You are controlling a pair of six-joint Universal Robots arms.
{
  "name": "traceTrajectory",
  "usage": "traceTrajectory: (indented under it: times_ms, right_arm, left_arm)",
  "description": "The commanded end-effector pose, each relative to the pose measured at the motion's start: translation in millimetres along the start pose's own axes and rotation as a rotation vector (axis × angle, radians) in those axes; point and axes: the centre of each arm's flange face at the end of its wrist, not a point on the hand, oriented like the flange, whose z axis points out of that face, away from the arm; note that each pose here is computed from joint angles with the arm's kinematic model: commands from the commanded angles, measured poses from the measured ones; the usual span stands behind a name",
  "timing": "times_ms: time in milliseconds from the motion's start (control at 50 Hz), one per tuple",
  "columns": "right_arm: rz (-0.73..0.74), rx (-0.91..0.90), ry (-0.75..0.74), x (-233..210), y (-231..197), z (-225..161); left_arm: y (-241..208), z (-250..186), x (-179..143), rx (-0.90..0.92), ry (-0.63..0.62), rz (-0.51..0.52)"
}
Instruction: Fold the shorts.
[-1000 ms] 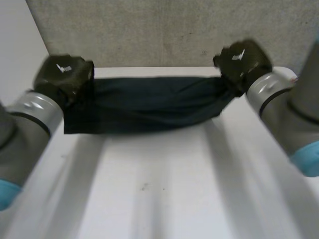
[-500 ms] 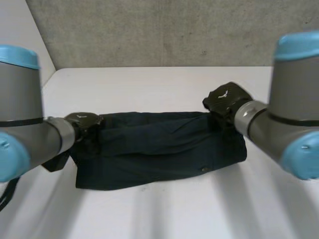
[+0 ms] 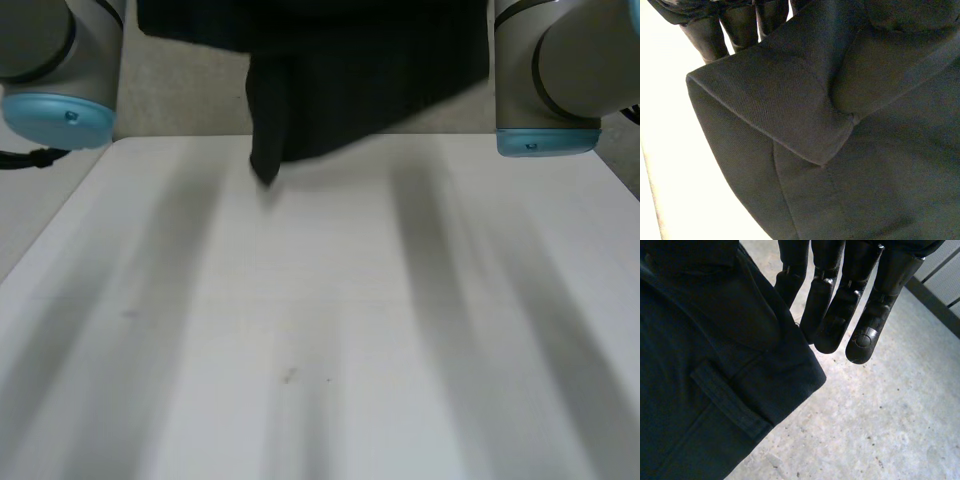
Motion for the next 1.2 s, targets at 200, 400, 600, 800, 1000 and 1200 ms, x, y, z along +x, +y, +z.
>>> traceTrajectory:
  times_ms: [200, 400, 600, 800, 1000, 1200]
  right_arm:
    - [-0.046, -0.569, -0.396, -48.6, 85.2, -127.0]
    - [-0.044, -0.873, -0.676, -84.3, 127.0, -249.7]
    - [-0.029, -0.956, -0.700, -70.6, 117.0, -268.3]
    - [0.082, -1.027, -0.705, -51.5, 89.6, -276.1]
    - [0.135, -1.059, -0.708, -49.2, 92.4, -284.5]
    - [0.148, -1.081, -0.674, -44.2, 98.5, -283.0]
  left_arm:
    - [113.0, -94.4, 15.8, -0.454, 0.103, 0.035]
    - [209.3, -197.3, 30.1, -0.863, 0.220, 0.052]
    - [172.7, -231.6, 22.5, -1.058, 0.269, 0.067]
    - [123.2, -251.2, 1.6, -1.119, 0.255, 0.072]
    - [92.9, -272.6, -3.1, -1.084, 0.326, 0.034]
    - [88.1, -307.8, 1.2, -1.144, 0.413, -0.014]
